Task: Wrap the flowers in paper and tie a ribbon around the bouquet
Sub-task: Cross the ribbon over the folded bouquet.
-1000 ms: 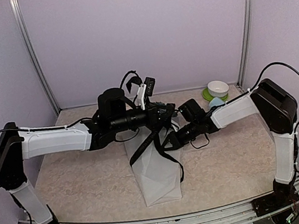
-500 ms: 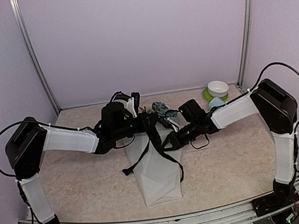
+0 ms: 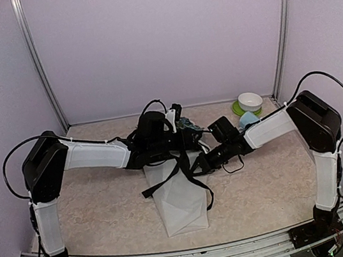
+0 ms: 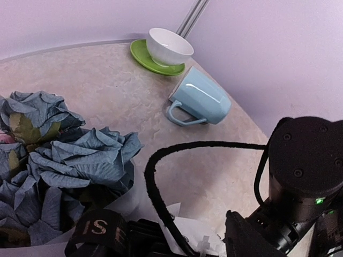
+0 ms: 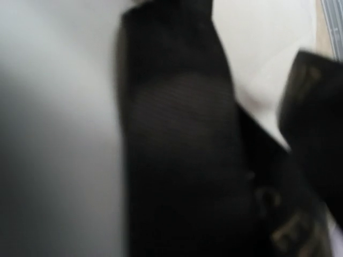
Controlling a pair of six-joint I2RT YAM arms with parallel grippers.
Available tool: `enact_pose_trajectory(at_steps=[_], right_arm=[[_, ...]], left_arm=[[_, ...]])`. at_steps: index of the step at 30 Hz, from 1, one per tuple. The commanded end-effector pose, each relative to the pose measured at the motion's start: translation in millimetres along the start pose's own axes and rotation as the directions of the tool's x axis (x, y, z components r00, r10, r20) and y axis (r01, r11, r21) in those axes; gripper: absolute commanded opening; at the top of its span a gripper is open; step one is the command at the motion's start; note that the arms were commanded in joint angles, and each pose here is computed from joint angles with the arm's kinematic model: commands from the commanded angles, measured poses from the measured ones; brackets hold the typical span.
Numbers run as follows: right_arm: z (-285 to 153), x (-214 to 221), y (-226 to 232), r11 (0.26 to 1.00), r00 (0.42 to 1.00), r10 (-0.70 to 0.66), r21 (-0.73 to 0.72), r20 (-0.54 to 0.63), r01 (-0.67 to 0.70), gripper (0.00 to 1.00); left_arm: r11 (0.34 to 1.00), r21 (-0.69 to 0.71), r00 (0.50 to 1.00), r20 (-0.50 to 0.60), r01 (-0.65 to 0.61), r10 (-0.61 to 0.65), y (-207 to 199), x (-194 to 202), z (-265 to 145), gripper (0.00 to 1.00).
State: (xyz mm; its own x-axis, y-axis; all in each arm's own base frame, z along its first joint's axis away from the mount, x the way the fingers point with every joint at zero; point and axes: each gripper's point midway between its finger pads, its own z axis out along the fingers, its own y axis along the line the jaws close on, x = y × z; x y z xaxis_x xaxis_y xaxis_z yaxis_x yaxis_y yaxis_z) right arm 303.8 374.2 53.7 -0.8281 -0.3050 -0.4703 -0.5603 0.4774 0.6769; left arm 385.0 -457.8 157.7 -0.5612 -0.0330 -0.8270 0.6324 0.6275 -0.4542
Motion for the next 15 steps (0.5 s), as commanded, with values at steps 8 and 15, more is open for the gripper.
enact_pose_trajectory(at_steps=[8, 15], right_arm=[[-4, -13, 21, 0.994, 0.995, -0.093, -0.058, 0.047, 0.096, 0.0], [-5, -10, 20, 0.994, 0.995, -0.097, -0.052, 0.038, 0.099, 0.0]], left_arm=[[0.957, -0.194, 0.977, -0.066, -0.214, 0.205, 28, -28, -62, 0.98], [0.928, -0.225, 0.949, -0.173, -0.298, 0.263, 49, -33, -64, 0.99]])
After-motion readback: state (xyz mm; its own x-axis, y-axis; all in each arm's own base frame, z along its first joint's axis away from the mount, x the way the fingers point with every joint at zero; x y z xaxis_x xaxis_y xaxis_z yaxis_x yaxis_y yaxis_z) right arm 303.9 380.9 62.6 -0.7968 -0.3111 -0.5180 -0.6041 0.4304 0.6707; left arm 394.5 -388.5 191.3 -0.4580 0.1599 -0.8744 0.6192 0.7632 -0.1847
